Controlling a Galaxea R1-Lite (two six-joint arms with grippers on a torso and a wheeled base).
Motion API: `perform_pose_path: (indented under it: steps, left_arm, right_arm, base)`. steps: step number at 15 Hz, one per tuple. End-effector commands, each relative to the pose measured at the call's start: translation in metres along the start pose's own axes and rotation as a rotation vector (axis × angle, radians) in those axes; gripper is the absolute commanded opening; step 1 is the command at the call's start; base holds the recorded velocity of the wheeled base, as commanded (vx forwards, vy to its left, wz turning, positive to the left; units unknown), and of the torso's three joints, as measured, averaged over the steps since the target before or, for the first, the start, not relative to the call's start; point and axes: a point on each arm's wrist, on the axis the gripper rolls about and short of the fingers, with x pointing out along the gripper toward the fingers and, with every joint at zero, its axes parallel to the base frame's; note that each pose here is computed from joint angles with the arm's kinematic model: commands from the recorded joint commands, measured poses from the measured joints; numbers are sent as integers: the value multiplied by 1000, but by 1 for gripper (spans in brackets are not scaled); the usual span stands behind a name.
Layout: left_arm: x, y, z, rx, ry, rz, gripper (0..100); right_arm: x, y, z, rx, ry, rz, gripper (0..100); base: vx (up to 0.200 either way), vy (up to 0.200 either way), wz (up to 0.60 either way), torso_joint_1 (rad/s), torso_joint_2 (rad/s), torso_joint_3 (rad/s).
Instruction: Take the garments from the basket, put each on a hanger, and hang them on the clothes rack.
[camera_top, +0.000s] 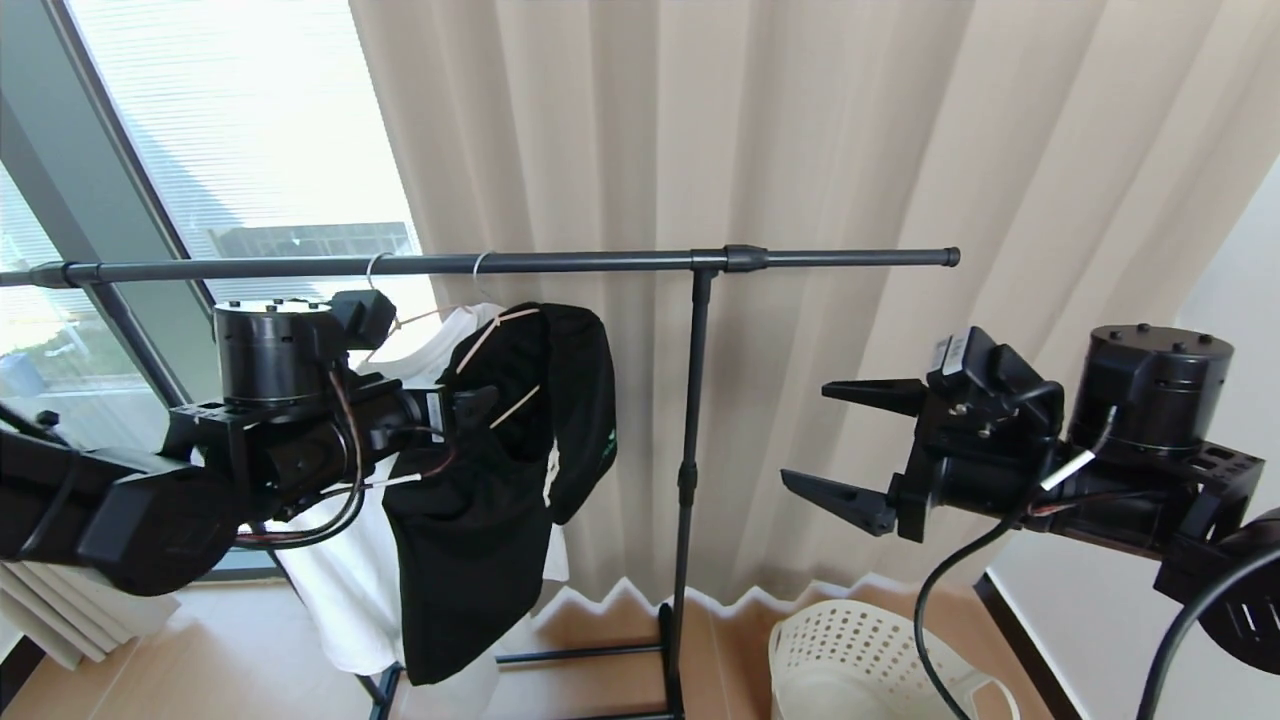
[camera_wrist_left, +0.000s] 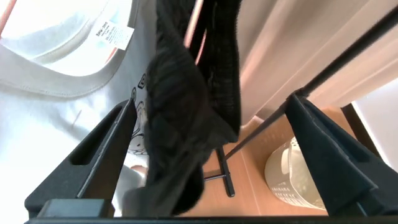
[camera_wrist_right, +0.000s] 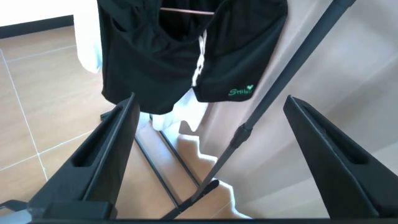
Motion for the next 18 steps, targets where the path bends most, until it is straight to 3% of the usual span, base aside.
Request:
perform_pose_path:
  steps: [1, 13, 17, 18]
  left_arm:
    - [-34, -3, 7, 1, -49, -14, 100]
    - [-139, 4, -41, 4, -55, -37, 100]
    - [-197, 3, -66, 27, -163, -80, 100]
    - [-213, 8, -82, 75, -172, -22, 100]
  right_arm:
    - [-25, 11, 11, -25, -24, -51, 100]
    - [-103, 59, 13, -63, -66, -160, 100]
    - [-140, 87, -8, -61, -36, -301, 100]
    - [-152, 97, -15, -60, -20, -364, 100]
  base:
    - [0, 0, 0, 0, 0, 0]
    - [0, 0, 0, 0, 0, 0]
    - [0, 0, 0, 0, 0, 0]
    - [0, 0, 0, 0, 0, 0]
